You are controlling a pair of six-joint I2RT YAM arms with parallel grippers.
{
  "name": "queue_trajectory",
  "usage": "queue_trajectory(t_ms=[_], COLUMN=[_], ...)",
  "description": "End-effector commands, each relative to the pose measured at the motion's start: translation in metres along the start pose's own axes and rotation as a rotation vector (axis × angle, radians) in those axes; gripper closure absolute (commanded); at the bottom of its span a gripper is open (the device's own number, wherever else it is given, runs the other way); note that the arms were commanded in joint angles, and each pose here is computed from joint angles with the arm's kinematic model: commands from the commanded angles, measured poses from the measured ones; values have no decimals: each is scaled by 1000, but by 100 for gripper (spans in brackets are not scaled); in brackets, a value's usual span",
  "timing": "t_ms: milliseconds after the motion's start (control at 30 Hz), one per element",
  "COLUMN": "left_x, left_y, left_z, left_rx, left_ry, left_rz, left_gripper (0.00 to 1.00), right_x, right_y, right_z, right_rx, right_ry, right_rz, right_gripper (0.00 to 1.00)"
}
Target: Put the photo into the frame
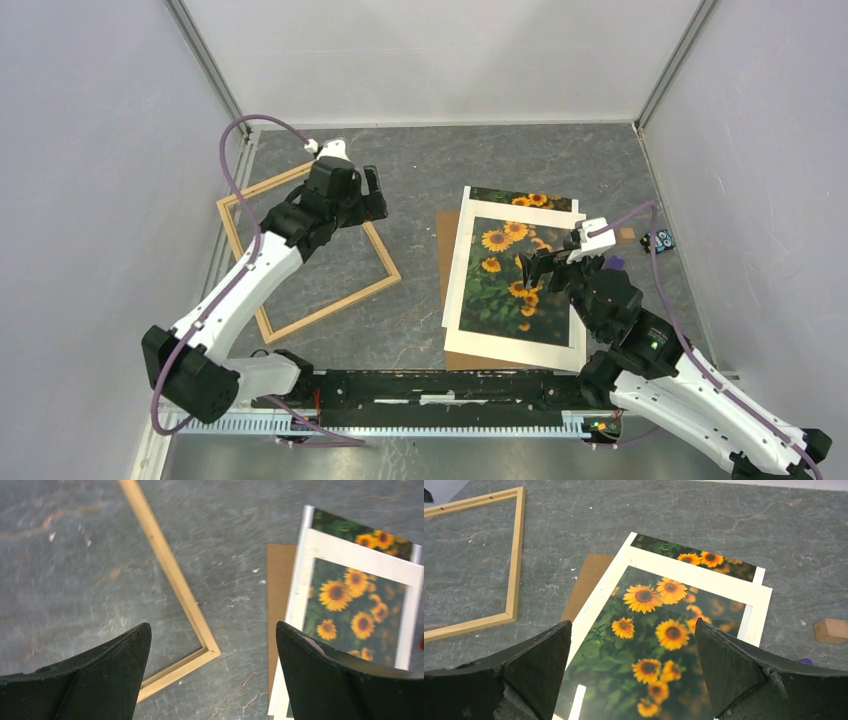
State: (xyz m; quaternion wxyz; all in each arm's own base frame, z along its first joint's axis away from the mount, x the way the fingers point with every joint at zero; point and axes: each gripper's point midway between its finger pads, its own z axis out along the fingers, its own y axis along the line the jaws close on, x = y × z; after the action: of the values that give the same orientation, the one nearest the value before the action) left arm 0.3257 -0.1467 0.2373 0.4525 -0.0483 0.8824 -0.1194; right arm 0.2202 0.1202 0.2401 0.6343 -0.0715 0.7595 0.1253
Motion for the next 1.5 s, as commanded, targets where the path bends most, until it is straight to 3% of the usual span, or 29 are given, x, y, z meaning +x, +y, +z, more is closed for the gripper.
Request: queue_trajectory(t_ms=[0, 300, 533, 767, 967, 1133, 1333, 1467], left_x=[36, 79, 95, 104, 112, 119, 126, 121], left_y=[38, 42, 61, 70, 72, 66, 44, 25], left_z=[22, 112, 165, 178, 189, 194, 194, 185], left_rx=[-260, -378, -476, -513, -502, -442, -288, -223], left_ry=[94, 289, 361, 374, 423, 494, 562, 549], left_rz=[-209, -405, -396, -357, -275, -196, -79, 6], left_gripper=[0, 14, 22, 31, 44, 58, 83, 91], right_x=[10, 22, 25, 24, 24, 19, 17, 22], right_y=[2, -15, -14, -19, -20, -20, -17, -17], right_z=[-1, -7, -11, -12, -10, -11, -10, -8], right_rx=[-9, 87, 69, 78, 86, 90, 82, 88], right_ry=[25, 65, 87, 55, 55, 56, 56, 72], right_rz=[40, 99, 73, 63, 39, 50, 59, 65], right_gripper=[2, 2, 2, 2, 2, 2, 2, 2])
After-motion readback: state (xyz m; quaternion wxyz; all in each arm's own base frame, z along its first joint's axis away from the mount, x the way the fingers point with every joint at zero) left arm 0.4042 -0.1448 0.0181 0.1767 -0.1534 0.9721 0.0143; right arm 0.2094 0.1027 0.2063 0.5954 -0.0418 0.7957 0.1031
